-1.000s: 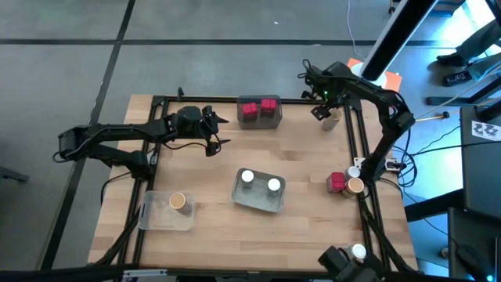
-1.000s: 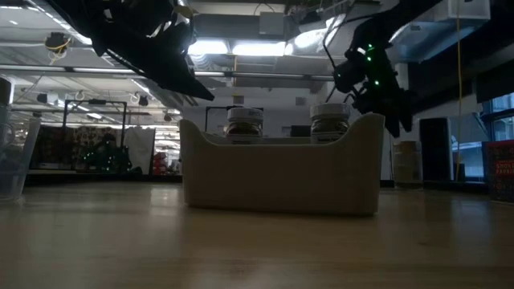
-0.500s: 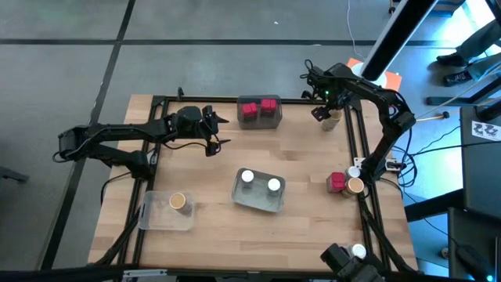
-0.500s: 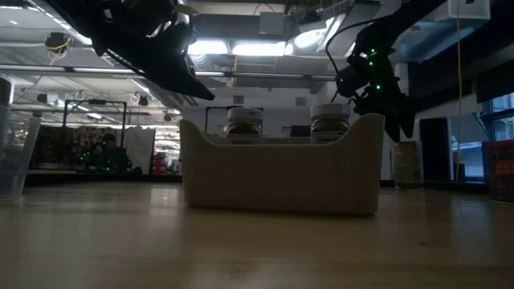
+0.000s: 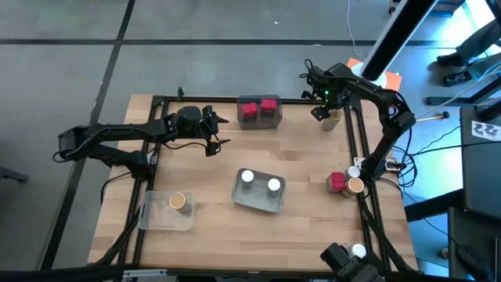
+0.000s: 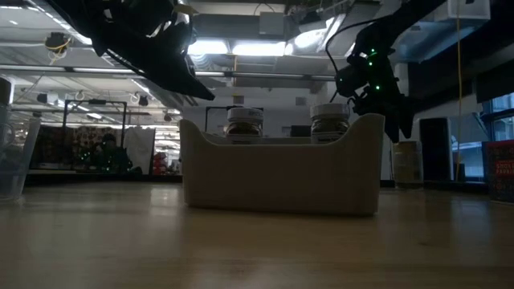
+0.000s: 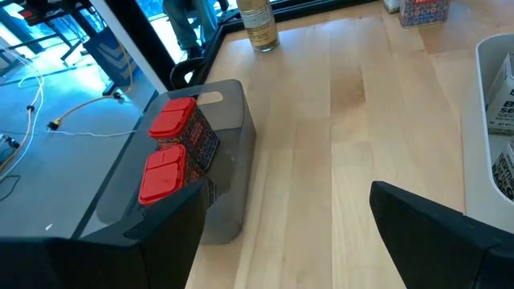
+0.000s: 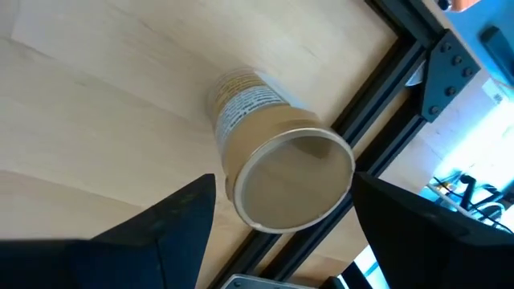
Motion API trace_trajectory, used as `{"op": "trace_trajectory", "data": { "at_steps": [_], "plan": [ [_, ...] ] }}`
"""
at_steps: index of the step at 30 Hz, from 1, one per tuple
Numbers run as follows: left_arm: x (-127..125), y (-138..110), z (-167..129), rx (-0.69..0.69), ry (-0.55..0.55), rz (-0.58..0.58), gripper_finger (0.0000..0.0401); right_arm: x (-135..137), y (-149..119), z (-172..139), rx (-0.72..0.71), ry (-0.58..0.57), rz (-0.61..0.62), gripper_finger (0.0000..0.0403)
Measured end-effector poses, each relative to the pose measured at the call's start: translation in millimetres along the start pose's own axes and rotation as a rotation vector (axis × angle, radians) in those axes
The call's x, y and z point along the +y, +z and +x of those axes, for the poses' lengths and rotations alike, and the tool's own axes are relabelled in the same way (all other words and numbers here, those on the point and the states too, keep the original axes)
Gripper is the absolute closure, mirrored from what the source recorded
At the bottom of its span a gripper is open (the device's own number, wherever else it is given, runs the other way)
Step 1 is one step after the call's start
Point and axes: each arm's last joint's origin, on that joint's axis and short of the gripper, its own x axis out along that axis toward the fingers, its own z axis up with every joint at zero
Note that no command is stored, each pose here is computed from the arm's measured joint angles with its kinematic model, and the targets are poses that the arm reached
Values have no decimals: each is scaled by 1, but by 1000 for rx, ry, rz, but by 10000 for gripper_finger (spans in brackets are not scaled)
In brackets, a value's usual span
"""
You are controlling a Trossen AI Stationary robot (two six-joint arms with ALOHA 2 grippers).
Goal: Sort spices by type
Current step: Put the top brown seasoning bottle into the transparent bin
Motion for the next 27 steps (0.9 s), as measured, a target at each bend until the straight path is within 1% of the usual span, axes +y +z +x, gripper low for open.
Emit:
{"op": "trace_trajectory", "data": {
  "at_steps": [7,16,21,27],
  "plan": [
    [0,0,0,0,0,-5,72,-2,1,0,-10,-40,26,113],
    [0,0,0,1,0,-5,72,1,-1,17,16,-36,23,113],
    [0,0,0,1,0,-3,72,0,0,17,7,-67,22,113],
    [0,0,0,1,0,-5,72,0,-1,17,10,-69,22,113]
  ]
}}
